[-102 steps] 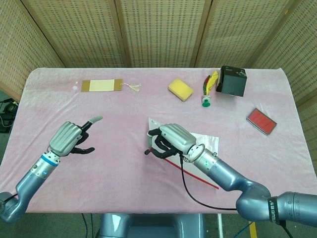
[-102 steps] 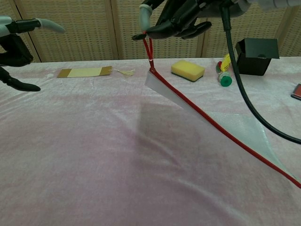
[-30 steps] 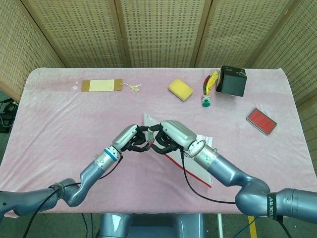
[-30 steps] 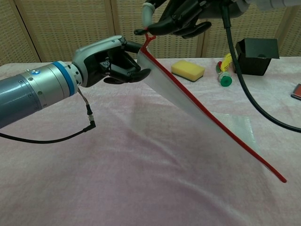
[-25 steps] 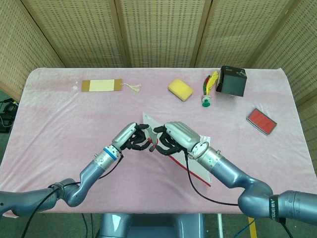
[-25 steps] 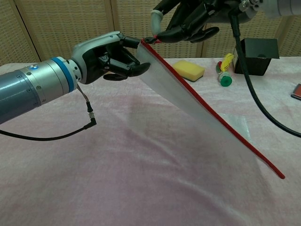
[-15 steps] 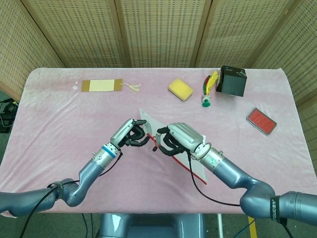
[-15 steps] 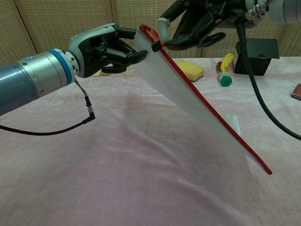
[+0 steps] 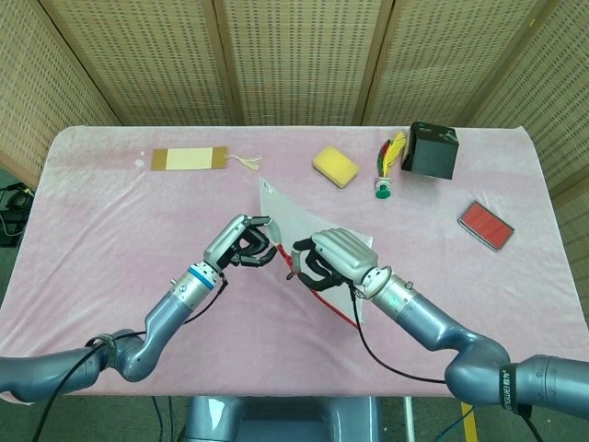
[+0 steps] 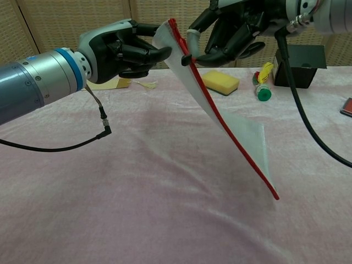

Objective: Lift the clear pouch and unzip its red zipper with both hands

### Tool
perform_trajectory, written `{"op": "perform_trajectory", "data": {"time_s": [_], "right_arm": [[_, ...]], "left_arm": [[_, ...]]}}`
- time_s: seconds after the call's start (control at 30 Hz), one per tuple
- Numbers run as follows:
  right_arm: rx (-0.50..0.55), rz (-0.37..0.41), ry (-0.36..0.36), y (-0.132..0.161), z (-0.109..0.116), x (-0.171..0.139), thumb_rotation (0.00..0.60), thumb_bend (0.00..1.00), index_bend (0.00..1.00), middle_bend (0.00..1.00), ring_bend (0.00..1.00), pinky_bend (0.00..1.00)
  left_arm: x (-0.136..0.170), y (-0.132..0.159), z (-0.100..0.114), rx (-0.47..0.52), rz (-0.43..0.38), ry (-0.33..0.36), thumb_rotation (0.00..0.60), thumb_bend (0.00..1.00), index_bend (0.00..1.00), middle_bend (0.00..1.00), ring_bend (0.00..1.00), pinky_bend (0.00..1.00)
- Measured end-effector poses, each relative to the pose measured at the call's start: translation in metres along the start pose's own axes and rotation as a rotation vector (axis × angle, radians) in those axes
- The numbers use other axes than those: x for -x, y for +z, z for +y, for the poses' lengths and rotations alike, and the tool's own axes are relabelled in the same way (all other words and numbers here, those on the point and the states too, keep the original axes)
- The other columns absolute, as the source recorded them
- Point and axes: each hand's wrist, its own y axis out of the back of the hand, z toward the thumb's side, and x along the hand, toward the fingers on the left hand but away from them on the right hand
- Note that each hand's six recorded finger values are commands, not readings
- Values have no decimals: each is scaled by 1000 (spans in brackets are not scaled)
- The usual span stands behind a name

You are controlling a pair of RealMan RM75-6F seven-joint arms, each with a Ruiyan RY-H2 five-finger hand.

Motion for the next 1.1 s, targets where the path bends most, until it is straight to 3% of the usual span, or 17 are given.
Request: {"op": "perform_trajectory", "data": {"time_s": [0.47, 1.1], "right_arm": [[-58, -51, 14, -17, -2, -5, 600, 686, 835, 964, 881, 1000], [-107, -177, 51, -71, -9, -25, 600, 687, 836, 964, 881, 1000]], "left_arm": [[-1, 11, 12, 54, -19, 34, 600, 704, 889, 996, 865, 1000], [13, 46, 62, 30, -91, 137, 600, 707, 891, 996, 864, 1000]]}}
